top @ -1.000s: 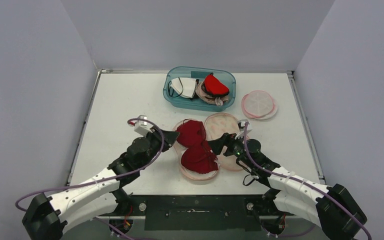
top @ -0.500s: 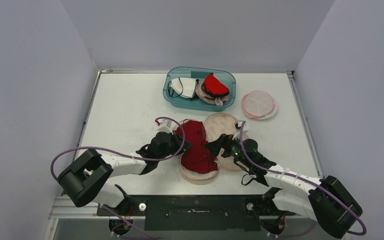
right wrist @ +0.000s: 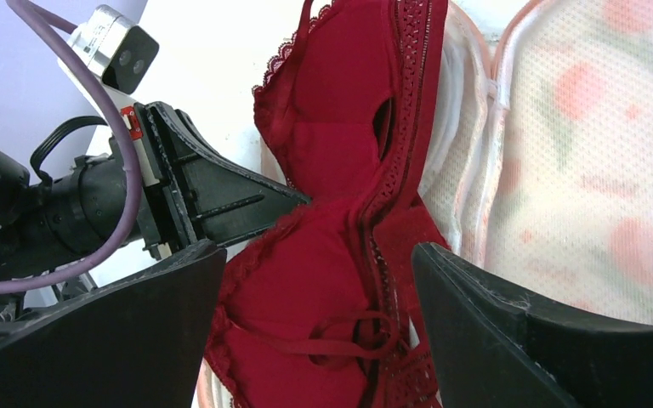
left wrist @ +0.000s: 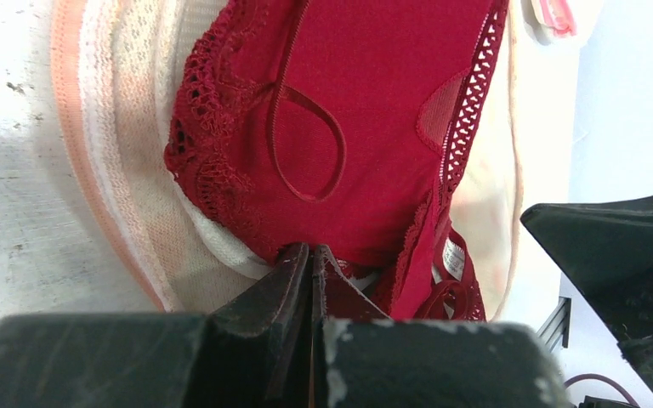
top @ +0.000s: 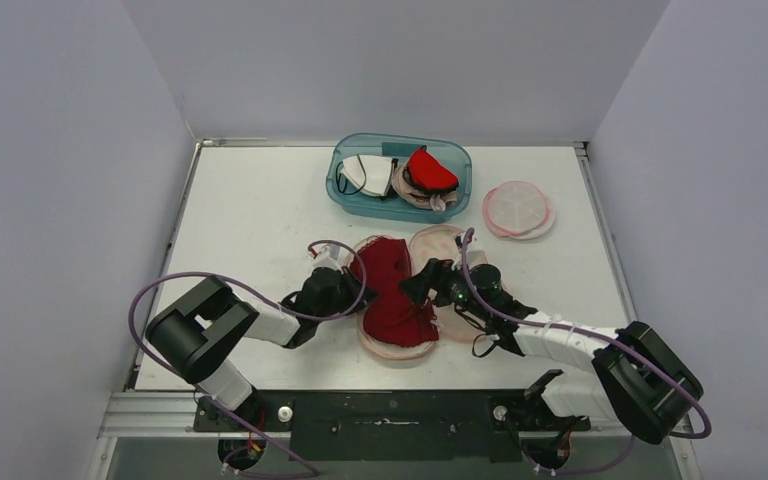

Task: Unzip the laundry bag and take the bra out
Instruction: Pick up the bra from the laundry bag.

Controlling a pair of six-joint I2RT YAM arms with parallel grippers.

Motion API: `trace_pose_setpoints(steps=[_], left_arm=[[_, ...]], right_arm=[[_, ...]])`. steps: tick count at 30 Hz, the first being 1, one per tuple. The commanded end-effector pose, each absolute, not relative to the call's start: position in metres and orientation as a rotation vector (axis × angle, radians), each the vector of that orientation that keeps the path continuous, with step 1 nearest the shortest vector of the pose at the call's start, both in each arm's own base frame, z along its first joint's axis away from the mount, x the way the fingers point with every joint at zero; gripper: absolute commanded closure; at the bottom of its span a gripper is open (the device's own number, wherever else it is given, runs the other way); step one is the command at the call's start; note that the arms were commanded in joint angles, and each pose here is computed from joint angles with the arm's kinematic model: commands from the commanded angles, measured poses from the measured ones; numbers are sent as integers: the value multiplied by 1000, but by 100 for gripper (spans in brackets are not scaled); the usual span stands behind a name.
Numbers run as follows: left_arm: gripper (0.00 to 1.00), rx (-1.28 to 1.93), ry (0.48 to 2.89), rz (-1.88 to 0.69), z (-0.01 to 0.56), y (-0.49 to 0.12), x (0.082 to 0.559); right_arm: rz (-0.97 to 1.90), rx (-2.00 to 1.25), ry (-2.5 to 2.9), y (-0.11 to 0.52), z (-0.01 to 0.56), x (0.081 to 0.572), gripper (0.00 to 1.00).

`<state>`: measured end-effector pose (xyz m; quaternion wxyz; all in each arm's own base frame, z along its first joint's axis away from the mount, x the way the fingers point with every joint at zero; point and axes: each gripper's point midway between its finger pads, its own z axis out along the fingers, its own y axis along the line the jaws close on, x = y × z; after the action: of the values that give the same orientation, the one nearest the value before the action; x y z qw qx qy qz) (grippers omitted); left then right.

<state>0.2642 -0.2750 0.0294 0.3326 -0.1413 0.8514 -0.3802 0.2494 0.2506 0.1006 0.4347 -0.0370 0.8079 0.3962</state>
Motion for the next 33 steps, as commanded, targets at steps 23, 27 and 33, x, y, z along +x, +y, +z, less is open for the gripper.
trace_pose_setpoints(steps=[23, 27, 33], left_arm=[[83, -287, 2029, -1143, 139, -271, 241], [93, -244, 2065, -1156, 128, -284, 238], [100, -249, 2146, -1078, 87, -286, 243]], right_arm=[[998, -153, 1990, 274, 105, 287, 17], [1039, -157, 1996, 278, 104, 285, 17], [1077, -196, 2031, 285, 98, 282, 17]])
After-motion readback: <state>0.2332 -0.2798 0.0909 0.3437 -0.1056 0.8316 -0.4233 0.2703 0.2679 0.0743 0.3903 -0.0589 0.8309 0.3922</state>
